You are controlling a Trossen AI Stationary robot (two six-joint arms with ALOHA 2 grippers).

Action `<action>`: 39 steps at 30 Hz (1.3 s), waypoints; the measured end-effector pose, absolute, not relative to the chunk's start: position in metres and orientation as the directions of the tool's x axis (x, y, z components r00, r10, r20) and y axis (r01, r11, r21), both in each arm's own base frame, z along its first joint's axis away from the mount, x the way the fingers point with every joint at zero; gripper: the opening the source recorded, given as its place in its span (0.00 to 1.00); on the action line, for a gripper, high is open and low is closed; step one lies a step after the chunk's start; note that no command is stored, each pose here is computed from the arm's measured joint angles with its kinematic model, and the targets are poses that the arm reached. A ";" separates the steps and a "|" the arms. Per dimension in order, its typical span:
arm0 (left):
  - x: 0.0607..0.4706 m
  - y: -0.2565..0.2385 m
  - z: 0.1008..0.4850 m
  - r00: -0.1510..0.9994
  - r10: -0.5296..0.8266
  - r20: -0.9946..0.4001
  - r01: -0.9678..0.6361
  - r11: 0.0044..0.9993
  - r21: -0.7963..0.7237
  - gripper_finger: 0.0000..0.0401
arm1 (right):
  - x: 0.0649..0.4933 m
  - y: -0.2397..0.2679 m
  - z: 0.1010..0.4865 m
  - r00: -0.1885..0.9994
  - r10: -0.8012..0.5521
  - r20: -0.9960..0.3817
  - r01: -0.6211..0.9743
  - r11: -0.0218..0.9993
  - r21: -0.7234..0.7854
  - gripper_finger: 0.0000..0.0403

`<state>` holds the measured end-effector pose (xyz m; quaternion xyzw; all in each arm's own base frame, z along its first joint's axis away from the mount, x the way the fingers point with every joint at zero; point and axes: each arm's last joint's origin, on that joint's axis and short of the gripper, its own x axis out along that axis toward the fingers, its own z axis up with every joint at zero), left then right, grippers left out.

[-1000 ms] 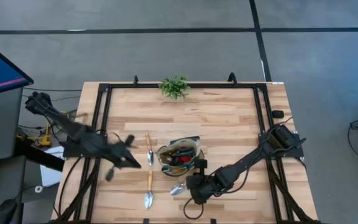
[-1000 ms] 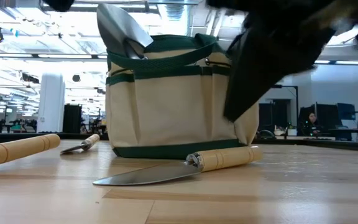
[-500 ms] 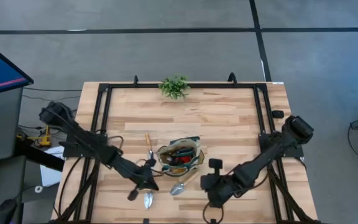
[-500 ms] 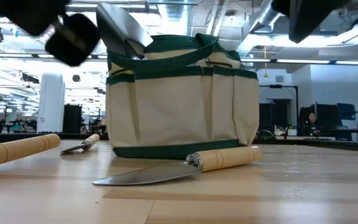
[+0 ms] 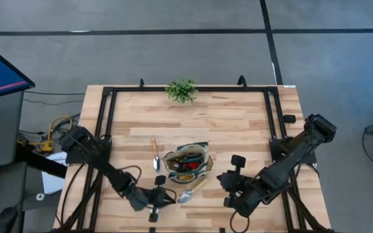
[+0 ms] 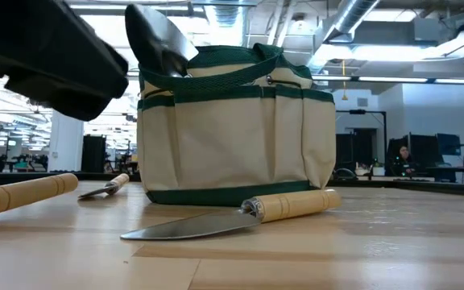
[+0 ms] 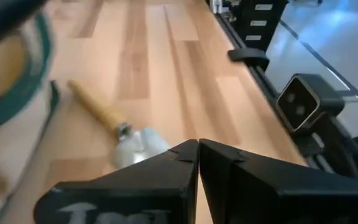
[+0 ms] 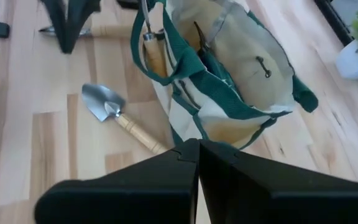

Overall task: Pick & Place Garden tools in Gardening bag
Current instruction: Move the gardening bag

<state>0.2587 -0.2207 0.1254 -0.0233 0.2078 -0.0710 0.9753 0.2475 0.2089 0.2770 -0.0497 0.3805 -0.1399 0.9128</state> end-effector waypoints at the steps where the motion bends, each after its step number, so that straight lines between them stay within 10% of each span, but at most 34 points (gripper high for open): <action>1: 0.261 -0.225 0.124 0.903 -0.151 -0.402 0.133 0.988 -0.072 0.00 | 0.247 0.209 0.277 0.675 -0.297 -0.676 0.220 0.955 -0.201 0.00; 14: 0.271 -0.237 0.129 0.904 -0.127 -0.408 -0.019 0.942 -0.336 0.00 | 0.247 0.211 0.276 0.679 -0.303 -0.669 0.218 0.953 -0.211 0.00; 39: 0.299 -0.195 0.114 0.853 -0.044 -0.520 -0.180 0.911 -0.371 0.00 | 0.251 0.206 0.275 0.670 -0.319 -0.670 0.224 0.948 -0.228 0.00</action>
